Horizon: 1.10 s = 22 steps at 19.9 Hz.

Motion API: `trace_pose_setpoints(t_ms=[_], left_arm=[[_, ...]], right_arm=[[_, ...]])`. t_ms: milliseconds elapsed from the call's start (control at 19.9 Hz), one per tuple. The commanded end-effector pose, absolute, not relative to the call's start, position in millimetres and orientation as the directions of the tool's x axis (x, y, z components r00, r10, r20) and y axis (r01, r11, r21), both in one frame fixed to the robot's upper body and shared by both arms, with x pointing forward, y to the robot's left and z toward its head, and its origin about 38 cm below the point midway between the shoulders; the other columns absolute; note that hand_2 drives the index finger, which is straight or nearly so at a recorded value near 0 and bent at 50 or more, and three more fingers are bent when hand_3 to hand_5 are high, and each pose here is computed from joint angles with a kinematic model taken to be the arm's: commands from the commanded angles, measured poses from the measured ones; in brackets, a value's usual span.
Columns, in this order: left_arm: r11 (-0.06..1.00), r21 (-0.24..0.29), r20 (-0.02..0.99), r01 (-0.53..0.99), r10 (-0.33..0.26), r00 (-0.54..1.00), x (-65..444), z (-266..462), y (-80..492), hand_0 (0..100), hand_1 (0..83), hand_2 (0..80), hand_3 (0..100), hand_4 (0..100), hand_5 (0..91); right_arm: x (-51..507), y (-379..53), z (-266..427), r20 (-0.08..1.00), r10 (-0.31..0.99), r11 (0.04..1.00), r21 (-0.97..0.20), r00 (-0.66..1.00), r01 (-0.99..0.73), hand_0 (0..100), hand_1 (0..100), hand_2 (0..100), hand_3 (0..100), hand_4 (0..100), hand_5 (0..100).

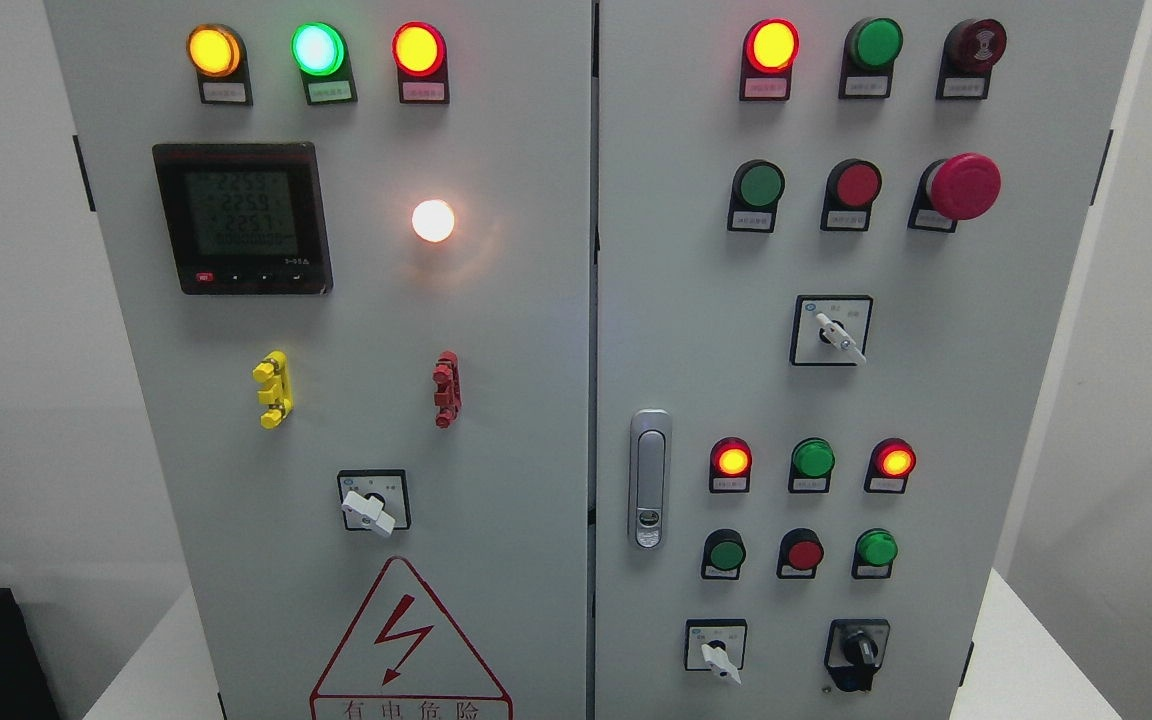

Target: Trip black knob to open circuit

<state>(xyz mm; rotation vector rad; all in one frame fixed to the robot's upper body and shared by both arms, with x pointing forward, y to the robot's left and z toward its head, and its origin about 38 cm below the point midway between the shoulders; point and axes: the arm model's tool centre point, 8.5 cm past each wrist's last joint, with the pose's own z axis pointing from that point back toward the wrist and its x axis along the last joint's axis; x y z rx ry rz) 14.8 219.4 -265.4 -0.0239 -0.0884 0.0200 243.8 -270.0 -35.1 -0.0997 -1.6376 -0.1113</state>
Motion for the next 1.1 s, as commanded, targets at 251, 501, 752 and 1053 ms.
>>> trace_pose_setpoints(t_ms=[251,501,752,1053], left_arm=[[0.999,-0.025,0.086,-0.022,0.024,0.996,14.6,-265.4,218.9,12,38.9,0.0,0,0,0.0],[0.999,-0.025,0.088,-0.022,0.024,0.996,14.7,-265.4,218.9,12,38.9,0.0,0,0,0.0],[0.999,-0.025,0.086,-0.022,0.024,0.996,14.6,-265.4,218.9,12,38.9,0.0,0,0,0.0],[0.999,-0.025,0.086,-0.022,0.024,0.996,14.6,-265.4,218.9,12,38.9,0.0,0,0,0.0]], right_arm=[[266.6,-271.4,14.2,0.983,-0.008,0.991,0.032,-0.181,0.129,54,75,0,100,100,93],[274.8,-269.6,39.5,0.974,-0.006,0.992,0.034,-0.227,0.12,53,74,0,100,100,93],[291.9,-266.8,61.4,0.967,-0.012,0.994,0.04,-0.254,0.106,54,74,0,100,100,94],[310.3,-262.3,80.5,0.958,-0.019,0.995,0.046,-0.285,0.089,54,74,0,100,100,94]])
